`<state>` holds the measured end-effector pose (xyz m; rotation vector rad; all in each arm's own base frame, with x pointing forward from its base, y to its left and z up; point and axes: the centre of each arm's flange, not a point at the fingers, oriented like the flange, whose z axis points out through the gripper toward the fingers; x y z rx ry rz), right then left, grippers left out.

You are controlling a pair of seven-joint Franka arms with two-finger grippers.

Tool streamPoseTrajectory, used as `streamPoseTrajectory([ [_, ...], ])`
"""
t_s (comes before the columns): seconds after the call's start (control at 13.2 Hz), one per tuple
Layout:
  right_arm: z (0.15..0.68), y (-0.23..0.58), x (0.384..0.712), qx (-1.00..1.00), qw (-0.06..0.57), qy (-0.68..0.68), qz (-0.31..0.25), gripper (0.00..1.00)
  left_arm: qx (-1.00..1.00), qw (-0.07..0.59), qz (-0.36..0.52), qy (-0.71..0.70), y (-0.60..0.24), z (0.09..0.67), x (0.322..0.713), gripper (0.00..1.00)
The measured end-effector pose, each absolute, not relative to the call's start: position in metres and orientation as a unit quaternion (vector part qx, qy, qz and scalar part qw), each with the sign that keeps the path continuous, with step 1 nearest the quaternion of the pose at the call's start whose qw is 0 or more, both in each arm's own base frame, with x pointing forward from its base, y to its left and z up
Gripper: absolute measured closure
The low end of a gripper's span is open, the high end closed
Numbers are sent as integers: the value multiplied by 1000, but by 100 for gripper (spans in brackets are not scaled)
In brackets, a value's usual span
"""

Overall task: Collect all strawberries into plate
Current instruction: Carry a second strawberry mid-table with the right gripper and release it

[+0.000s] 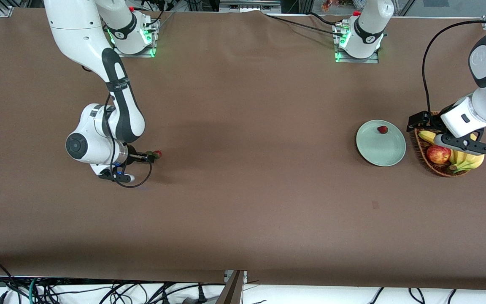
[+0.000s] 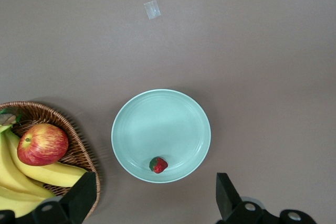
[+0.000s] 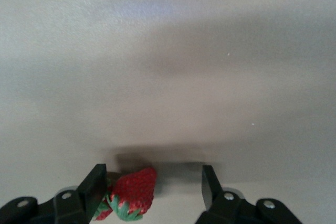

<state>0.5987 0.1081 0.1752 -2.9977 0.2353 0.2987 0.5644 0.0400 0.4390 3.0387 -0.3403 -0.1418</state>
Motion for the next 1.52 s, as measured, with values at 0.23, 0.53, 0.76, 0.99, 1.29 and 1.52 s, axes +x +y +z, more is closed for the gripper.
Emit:
streamPoseTrajectory([
  [0.23,171,108,596,-990,58,78,101,19,993,37,-47,-100,40,439,564,0],
  [0.53,170,111,594,-989,63,82,103,26,995,2,-53,-87,26,440,566,0],
  [0.76,167,115,590,-989,66,82,108,37,995,0,-53,-83,21,440,566,0],
  [0.99,170,120,590,-988,73,82,107,53,995,0,-53,-84,20,440,566,0],
  [1.29,173,126,589,-988,76,78,112,67,995,0,-53,-84,20,440,566,0],
  [1.52,191,136,598,-987,88,68,112,67,995,0,-53,-84,20,440,566,0],
])
